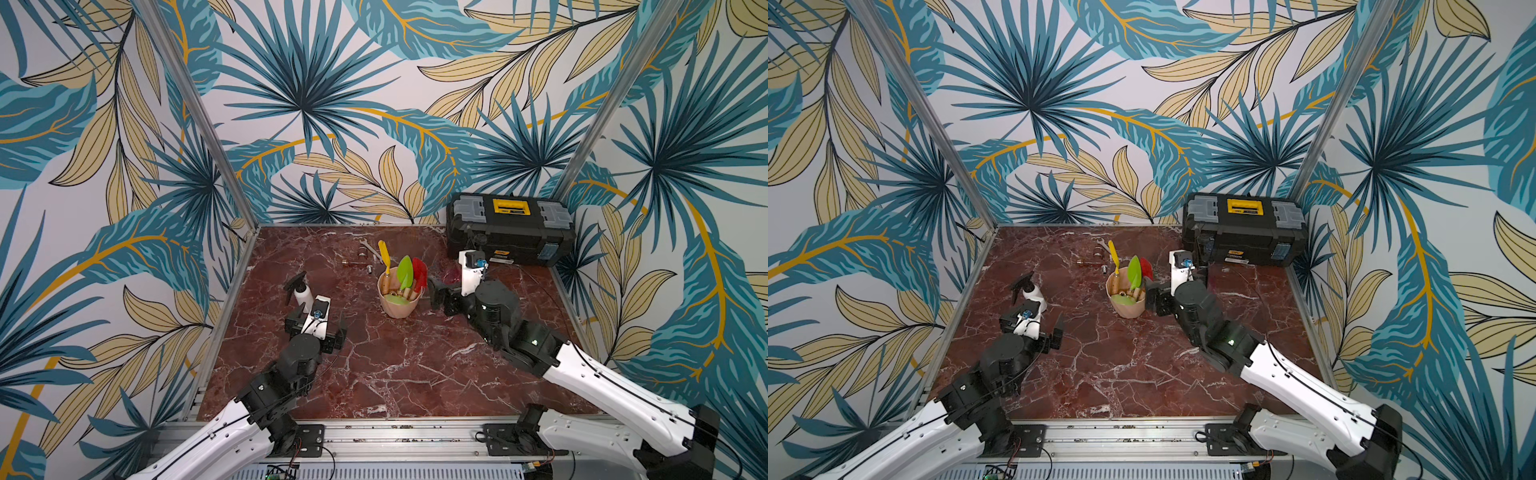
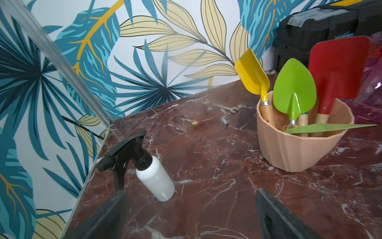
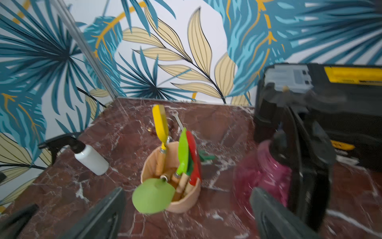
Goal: Organize the gardening tools
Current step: Reset both arms
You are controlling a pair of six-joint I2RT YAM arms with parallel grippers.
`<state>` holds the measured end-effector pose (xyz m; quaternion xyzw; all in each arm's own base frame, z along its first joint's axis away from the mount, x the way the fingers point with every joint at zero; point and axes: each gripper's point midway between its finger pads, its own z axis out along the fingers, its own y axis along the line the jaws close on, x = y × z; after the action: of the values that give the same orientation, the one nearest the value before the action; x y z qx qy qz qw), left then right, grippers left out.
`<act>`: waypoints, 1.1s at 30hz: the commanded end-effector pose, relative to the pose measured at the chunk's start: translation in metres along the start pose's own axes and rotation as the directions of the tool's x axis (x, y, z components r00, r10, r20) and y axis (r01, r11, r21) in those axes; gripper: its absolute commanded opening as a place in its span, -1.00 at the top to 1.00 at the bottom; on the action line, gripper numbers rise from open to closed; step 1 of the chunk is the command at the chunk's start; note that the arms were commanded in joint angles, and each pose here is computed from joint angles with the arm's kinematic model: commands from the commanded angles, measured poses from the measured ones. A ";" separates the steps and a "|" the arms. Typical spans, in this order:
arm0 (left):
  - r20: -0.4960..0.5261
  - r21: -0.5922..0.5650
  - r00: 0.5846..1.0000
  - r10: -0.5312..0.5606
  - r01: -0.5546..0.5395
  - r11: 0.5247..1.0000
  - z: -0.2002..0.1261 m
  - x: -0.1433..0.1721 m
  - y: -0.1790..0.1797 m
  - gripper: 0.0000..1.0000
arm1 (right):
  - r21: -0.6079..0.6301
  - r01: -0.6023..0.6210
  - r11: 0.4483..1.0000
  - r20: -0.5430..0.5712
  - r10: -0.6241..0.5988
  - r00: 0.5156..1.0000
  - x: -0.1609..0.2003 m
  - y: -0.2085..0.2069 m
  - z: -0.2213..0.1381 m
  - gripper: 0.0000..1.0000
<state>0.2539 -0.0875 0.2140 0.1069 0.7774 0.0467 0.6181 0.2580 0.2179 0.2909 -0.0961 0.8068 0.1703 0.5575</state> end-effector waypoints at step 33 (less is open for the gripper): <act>0.131 -0.165 0.991 -0.027 0.049 0.985 0.130 0.070 0.060 -1.00 | 0.509 0.014 0.861 0.358 -0.226 0.906 0.066 -0.246 0.029 -0.99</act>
<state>0.3649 -0.0287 0.0958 0.0757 0.7708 0.0842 0.6270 0.3373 -0.0001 0.1468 0.0497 0.7250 -0.0643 0.6839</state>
